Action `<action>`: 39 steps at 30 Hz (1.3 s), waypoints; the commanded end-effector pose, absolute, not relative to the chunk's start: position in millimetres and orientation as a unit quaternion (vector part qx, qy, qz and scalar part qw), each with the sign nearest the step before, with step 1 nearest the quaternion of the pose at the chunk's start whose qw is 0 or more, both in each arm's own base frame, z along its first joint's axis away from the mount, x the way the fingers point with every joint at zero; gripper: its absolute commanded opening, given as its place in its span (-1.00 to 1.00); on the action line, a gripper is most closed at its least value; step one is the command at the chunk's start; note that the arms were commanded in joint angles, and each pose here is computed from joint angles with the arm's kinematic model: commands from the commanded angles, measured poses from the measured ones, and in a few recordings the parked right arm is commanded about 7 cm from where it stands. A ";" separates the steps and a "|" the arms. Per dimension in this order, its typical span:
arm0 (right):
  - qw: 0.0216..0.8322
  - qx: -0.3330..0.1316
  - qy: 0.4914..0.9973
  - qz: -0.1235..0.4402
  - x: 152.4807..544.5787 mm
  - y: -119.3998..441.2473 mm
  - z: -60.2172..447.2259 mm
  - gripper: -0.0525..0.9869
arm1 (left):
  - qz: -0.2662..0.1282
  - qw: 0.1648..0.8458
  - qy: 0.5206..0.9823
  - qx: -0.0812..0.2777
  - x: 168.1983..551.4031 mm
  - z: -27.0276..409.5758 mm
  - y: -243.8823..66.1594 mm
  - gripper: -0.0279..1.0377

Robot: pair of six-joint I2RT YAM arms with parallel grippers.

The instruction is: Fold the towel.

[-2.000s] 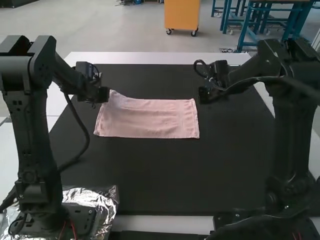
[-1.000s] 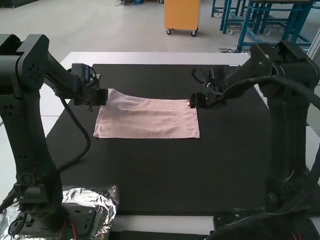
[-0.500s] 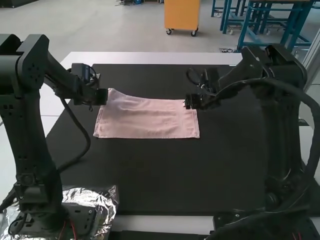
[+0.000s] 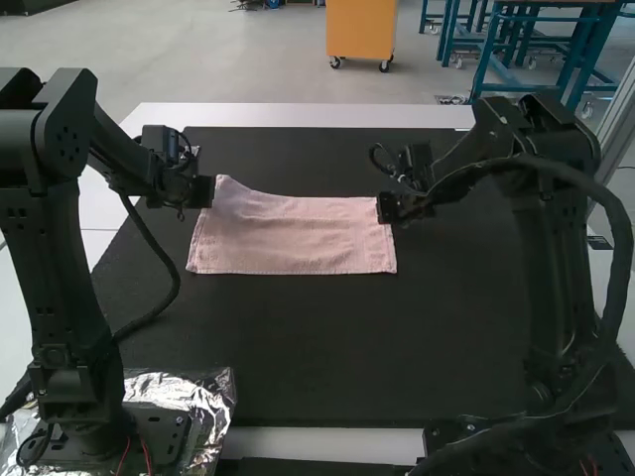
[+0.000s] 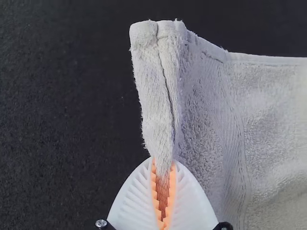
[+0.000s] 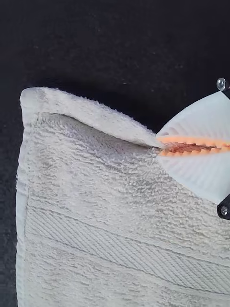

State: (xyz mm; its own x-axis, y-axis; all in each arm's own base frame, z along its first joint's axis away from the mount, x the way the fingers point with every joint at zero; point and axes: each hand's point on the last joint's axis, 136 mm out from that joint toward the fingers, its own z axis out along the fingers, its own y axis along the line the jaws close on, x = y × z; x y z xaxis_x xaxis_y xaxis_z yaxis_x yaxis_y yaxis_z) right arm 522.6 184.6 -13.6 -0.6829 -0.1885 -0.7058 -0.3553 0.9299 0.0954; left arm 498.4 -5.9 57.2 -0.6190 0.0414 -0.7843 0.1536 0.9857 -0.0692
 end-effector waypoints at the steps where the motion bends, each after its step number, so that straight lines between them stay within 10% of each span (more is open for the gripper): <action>1: 0.357 -0.156 0.913 0.124 511.0 187.9 -20.9 -0.95 | -0.072 0.448 0.889 0.063 500.0 70.1 -9.3 -0.90; 39: 0.389 -0.134 0.895 0.173 433.0 146.9 94.7 -0.96 | -0.057 0.444 0.891 0.082 445.7 84.1 -9.8 -0.90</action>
State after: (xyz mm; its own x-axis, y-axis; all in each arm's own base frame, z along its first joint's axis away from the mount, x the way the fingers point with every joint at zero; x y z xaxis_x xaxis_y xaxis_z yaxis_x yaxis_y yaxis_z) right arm 434.6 154.1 77.4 -0.6807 -0.1328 -0.7204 -0.3830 0.9028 0.1955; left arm 448.1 -11.8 70.2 -0.6208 0.0818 -0.7797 0.1924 0.9800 -0.0503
